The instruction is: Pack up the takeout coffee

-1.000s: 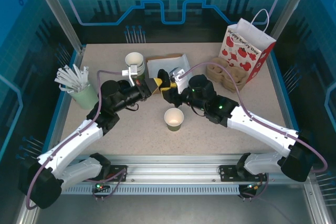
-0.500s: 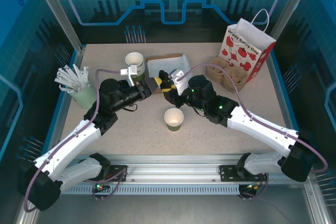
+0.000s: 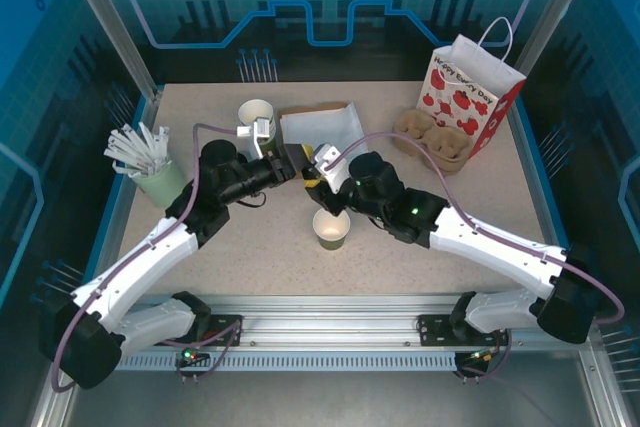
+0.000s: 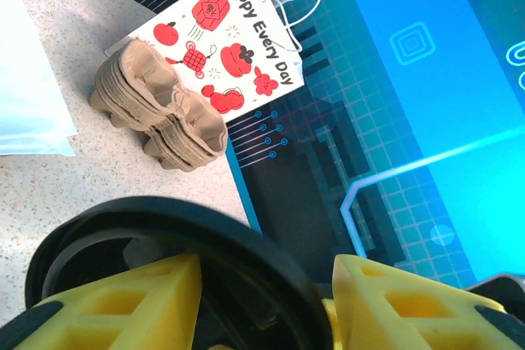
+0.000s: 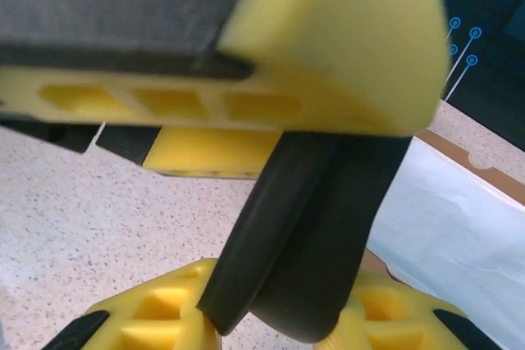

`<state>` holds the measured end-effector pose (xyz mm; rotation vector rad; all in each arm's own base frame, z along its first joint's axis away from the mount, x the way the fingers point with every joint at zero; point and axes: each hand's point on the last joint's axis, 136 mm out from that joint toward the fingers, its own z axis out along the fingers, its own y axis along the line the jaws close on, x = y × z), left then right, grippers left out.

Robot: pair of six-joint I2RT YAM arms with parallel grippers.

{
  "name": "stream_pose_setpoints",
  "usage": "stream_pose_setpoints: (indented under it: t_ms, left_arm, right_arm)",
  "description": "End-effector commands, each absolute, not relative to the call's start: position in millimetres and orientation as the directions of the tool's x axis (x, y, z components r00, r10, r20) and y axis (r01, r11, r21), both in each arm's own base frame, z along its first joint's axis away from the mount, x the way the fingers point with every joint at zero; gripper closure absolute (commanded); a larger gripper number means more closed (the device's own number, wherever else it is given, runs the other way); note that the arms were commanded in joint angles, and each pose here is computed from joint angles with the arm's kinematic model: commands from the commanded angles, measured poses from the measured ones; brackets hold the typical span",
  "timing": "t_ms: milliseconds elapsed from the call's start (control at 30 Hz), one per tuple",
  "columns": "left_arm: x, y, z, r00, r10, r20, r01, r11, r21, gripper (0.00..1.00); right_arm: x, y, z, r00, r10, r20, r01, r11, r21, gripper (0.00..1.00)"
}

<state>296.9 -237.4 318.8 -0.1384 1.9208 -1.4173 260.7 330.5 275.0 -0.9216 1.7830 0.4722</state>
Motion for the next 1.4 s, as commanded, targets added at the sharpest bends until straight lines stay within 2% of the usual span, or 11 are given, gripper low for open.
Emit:
stream_pose_setpoints:
  t_ms: [0, 367, 633, 733, 867, 1033, 1167, 1300, 1367]
  left_arm:
    - [294.3, -239.2, 332.6, -0.713, -0.458, -0.531, 0.364, 0.406, -0.838, 0.54]
    - [299.5, -235.9, 315.4, -0.734, -0.425, -0.529, 0.303, 0.492, -0.816, 0.61]
    - [300.7, -235.4, 310.5, -0.731, -0.412, -0.544, 0.307, 0.512, -0.802, 0.85]
    - [300.1, -231.6, 315.4, -0.703, -0.412, -0.579, 0.339, 0.521, -0.783, 0.92]
    - [298.1, -223.2, 326.1, -0.662, -0.418, -0.622, 0.399, 0.506, -0.765, 0.95]
    - [293.6, -212.0, 341.4, -0.645, -0.428, -0.633, 0.483, 0.414, -0.772, 0.97]
    - [284.7, -213.0, 353.6, -0.678, -0.403, -0.615, 0.549, 0.28, -0.788, 0.97]
    - [272.3, -224.5, 364.3, -0.733, -0.337, -0.591, 0.575, 0.157, -0.803, 0.97]
    - [268.5, -228.7, 364.4, -0.759, -0.299, -0.579, 0.568, 0.132, -0.812, 0.97]
  right_arm:
    - [262.6, 331.4, 278.3, -0.125, -0.437, -0.891, -0.745, 0.634, -0.206, 0.72]
    - [263.9, 338.3, 276.6, -0.04, -0.563, -0.826, -0.683, 0.619, -0.389, 0.72]
    - [264.7, 339.8, 276.5, -0.015, -0.61, -0.793, -0.656, 0.604, -0.453, 0.69]
    - [263.6, 334.9, 277.2, -0.018, -0.618, -0.786, -0.652, 0.603, -0.459, 0.6]
    - [250.1, 320.4, 286.2, -0.023, -0.602, -0.798, -0.69, 0.587, -0.423, 0.36]
    - [220.7, 289.2, 313.5, -0.094, -0.459, -0.883, -0.844, 0.507, -0.173, 0.17]
    - [212.6, 267.3, 339.7, -0.203, -0.274, -0.94, -0.917, 0.389, 0.084, 0.08]
    - [215.4, 267.2, 345.2, -0.211, -0.211, -0.954, -0.941, 0.308, 0.139, 0.0]
    - [220.2, 269.0, 344.5, -0.21, -0.212, -0.954, -0.946, 0.29, 0.144, 0.0]
